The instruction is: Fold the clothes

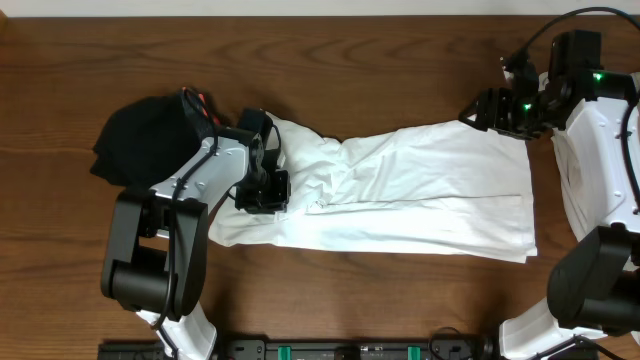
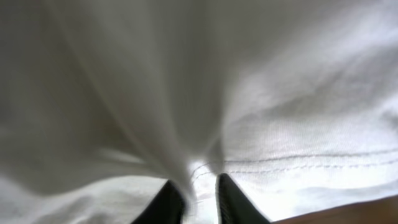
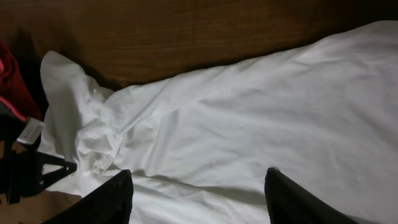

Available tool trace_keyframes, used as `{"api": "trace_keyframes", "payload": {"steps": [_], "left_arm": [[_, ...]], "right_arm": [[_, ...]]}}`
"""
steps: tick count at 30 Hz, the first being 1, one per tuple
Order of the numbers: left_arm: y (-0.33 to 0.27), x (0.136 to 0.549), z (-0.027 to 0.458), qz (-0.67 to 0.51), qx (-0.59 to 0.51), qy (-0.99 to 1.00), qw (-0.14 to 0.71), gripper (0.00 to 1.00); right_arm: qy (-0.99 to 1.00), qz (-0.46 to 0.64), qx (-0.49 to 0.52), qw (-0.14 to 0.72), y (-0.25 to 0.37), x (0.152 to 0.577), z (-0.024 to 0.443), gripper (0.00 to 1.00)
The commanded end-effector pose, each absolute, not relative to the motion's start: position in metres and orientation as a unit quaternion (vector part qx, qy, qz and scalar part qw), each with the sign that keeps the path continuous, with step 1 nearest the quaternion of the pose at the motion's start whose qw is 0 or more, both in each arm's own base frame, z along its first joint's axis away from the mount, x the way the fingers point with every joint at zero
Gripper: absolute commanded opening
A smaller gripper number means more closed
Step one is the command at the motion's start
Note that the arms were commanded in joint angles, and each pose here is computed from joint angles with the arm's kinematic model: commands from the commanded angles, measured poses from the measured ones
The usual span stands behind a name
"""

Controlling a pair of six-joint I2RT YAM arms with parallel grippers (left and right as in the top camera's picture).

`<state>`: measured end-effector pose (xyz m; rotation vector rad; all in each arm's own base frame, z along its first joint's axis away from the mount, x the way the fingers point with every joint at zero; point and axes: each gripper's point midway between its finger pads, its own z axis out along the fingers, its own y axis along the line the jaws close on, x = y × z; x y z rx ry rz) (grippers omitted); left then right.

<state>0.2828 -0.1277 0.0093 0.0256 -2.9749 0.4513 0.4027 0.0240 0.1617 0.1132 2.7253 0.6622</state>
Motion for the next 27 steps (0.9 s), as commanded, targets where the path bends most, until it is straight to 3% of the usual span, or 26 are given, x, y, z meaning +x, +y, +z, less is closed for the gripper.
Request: {"api": "trace_keyframes", "payload": {"steps": [1,9,17,27], "left_arm": [[-0.130,0.294,0.025,0.158,0.002,-0.987,0.040,0.07],[-0.123,0.312,0.066,0.164,0.008,-0.986,-0.016,0.06],[-0.081,0.336,0.125,0.175,0.059,-0.976,-0.115,0.06],[-0.067,0.339,0.135,0.176,0.083,-0.972,-0.135,0.06]], "right_arm": [[0.957,0.232,0.041,0.171,0.022,0.404,0.165,0.66],[0.967,0.179,0.069,0.170,0.002,0.405,0.158,0.61],[0.961,0.120,0.124,0.215,-0.052,0.422,0.159,0.70],[0.958,0.105,0.148,0.221,-0.085,0.455,0.110,0.66]]}}
